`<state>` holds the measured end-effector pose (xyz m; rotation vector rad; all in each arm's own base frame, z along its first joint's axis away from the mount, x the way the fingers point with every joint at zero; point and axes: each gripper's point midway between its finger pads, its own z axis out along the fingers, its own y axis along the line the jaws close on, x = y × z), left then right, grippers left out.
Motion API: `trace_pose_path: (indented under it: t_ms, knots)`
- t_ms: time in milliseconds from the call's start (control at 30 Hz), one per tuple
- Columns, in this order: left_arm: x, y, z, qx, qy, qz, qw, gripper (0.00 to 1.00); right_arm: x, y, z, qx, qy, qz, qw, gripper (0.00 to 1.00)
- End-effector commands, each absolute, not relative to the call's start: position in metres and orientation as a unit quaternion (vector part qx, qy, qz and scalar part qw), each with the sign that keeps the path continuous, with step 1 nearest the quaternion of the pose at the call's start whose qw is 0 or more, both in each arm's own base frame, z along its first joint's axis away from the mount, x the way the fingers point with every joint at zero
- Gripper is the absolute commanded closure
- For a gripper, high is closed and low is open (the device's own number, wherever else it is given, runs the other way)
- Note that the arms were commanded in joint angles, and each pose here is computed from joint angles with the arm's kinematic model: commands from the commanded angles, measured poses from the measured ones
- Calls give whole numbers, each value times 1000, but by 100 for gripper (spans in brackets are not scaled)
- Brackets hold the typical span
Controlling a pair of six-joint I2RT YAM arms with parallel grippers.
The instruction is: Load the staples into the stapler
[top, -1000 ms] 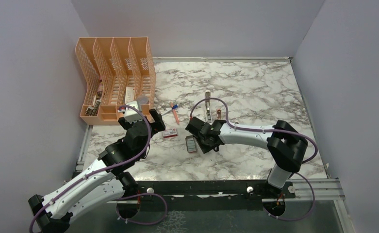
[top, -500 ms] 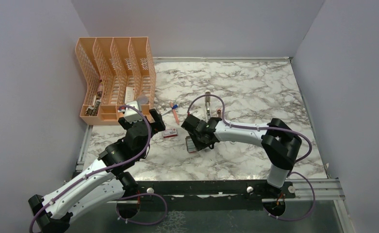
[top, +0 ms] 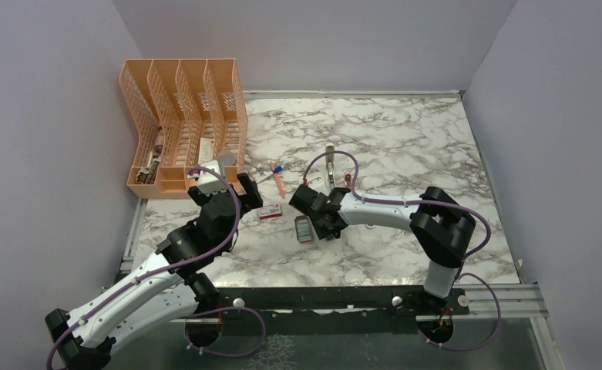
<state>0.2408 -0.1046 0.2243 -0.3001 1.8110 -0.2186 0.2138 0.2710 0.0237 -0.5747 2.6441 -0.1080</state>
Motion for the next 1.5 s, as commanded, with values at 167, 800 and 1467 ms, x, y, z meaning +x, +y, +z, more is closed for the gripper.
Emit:
trace_pose_path:
  t_ms: [167,800,1467]
  knots:
    - [241,-104,225,-133,780,-94,604,1,188,248,12,-194,964,-39,176,55]
    - [243,-109,226,-125,784,-96,601,1,181,256,9,-158,971,16,180,56]
    - [243,-106,224,-130,783,-92,601,1,198,253,3,-95,979,-13,180,63]
